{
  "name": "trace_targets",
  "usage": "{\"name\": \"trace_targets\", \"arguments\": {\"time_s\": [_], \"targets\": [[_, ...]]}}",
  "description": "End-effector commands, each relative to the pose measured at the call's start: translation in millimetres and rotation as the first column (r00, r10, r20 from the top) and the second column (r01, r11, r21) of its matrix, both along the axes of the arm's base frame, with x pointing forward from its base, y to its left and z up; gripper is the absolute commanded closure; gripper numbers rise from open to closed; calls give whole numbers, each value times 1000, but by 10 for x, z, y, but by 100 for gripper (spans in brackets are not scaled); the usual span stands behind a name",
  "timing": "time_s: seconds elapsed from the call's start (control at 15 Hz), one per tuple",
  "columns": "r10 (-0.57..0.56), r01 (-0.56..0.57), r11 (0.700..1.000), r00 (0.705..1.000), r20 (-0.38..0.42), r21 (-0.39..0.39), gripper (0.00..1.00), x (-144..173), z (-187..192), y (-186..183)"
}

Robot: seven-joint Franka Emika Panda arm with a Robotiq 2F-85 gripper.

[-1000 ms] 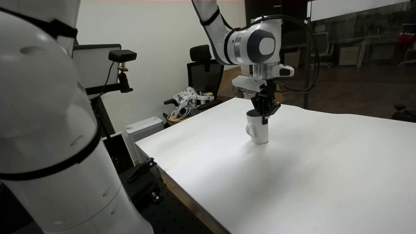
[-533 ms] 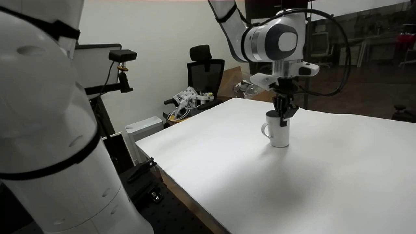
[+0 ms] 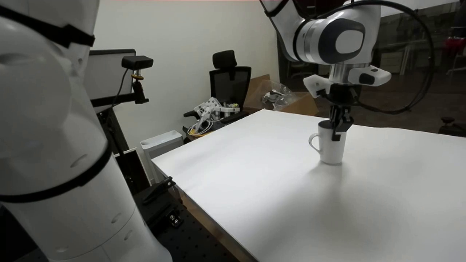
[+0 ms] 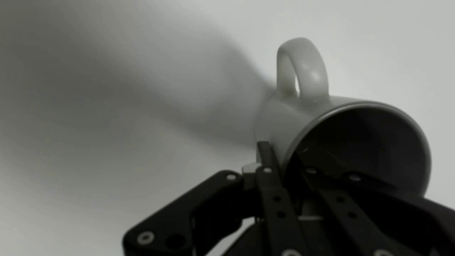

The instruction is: Move the white mug from left to right

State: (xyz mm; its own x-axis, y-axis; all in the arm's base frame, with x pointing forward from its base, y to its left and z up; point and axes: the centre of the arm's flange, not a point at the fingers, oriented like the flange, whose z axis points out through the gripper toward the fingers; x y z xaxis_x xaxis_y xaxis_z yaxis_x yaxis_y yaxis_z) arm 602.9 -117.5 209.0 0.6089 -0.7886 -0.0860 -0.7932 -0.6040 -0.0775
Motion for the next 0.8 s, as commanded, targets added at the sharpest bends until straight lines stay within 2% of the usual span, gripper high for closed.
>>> {"name": "trace_targets", "arguments": {"time_s": [0.0, 0.53, 0.6, 0.73], "targets": [[-78, 78, 997, 996, 34, 9, 98, 160, 44, -6], [-127, 127, 992, 991, 29, 11, 98, 206, -14, 0], [-129, 129, 992, 991, 28, 10, 66, 207, -15, 1], [-138, 138, 990, 990, 34, 9, 59, 211, 17, 5]]}}
